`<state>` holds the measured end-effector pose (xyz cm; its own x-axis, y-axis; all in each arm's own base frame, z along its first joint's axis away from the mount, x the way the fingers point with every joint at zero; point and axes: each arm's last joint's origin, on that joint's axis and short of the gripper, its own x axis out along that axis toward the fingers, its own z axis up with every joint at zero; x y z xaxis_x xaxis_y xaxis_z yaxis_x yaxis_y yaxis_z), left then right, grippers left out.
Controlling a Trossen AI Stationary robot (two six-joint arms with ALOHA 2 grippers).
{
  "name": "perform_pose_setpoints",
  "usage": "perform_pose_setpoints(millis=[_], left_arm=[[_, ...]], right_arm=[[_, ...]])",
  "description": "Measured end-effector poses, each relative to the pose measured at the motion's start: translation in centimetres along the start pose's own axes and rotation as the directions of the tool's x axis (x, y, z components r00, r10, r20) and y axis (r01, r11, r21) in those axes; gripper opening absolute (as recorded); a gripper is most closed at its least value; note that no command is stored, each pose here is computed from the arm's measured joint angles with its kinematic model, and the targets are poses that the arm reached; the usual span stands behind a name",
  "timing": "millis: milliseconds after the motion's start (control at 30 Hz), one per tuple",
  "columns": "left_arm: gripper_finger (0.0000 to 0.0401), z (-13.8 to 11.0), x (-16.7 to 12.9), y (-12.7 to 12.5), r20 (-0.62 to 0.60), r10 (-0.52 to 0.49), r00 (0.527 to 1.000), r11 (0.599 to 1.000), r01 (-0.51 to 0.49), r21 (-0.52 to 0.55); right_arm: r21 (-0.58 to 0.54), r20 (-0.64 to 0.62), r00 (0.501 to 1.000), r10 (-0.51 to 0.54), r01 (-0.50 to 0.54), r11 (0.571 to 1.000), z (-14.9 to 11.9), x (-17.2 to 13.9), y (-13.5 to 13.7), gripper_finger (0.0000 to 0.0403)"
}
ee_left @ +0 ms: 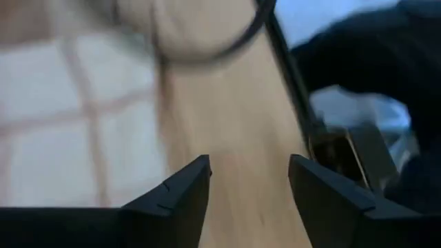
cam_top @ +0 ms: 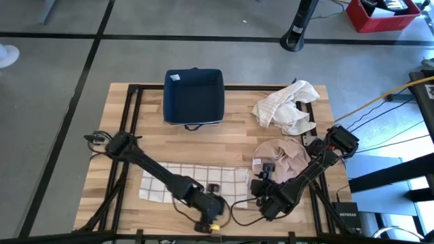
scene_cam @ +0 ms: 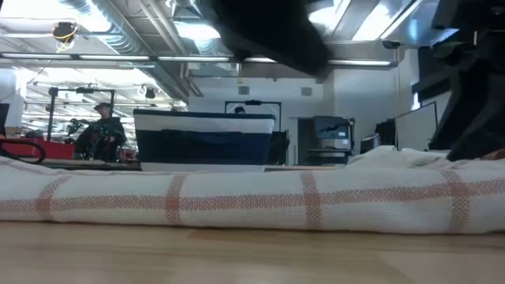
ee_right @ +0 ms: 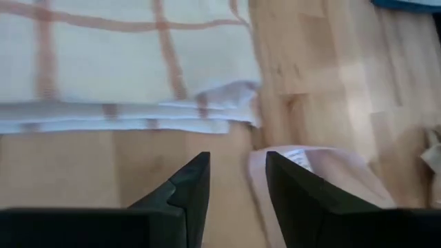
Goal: Fold towel
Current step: Fold the left white patterned towel
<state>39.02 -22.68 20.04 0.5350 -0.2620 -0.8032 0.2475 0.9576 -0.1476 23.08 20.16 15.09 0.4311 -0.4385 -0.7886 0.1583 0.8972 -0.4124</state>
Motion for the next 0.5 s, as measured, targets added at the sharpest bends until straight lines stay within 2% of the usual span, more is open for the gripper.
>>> perform_pose_setpoints(millis=[100,167,233,300,400,500], left_arm=[[0.019,-1.5,-2.4,-0.4,-0.116,0.192,0.975,0.981,-0.195,-0.016],[0.0185,-2.9,-3.5,-0.7,-0.173,0.353,0.919,0.933,-0.359,0.001],[0.0179,-4.6,-4.2,-1.2,-0.22,0.469,0.855,0.879,-0.477,0.019],[0.0174,-6.5,-4.5,-1.6,-0.279,0.532,0.8,0.839,-0.543,0.044],[0.0167,-9.7,-4.0,-1.5,-0.367,0.573,0.733,0.803,-0.591,0.075],[0.016,-11.9,-3.9,-0.6,-0.403,0.588,0.701,0.783,-0.619,0.067]], right_arm=[[0.041,0.04,0.998,0.039,-0.04,0.998,1.0,-0.6,0.3,0.0143],[0.054,0.086,0.995,0.057,-0.062,0.997,1.7,-0.8,0.6,0.0143],[0.064,0.146,0.985,0.088,-0.098,0.993,2.6,-0.8,1.0,0.0143],[0.064,0.191,0.976,0.108,-0.122,0.99,3.5,-0.6,1.0,0.0143],[0.068,0.201,0.969,0.146,-0.163,0.984,5.1,0.6,0.3,0.0143],[0.066,0.189,0.969,0.159,-0.174,0.983,6.5,2.3,-1.2,0.0143]])
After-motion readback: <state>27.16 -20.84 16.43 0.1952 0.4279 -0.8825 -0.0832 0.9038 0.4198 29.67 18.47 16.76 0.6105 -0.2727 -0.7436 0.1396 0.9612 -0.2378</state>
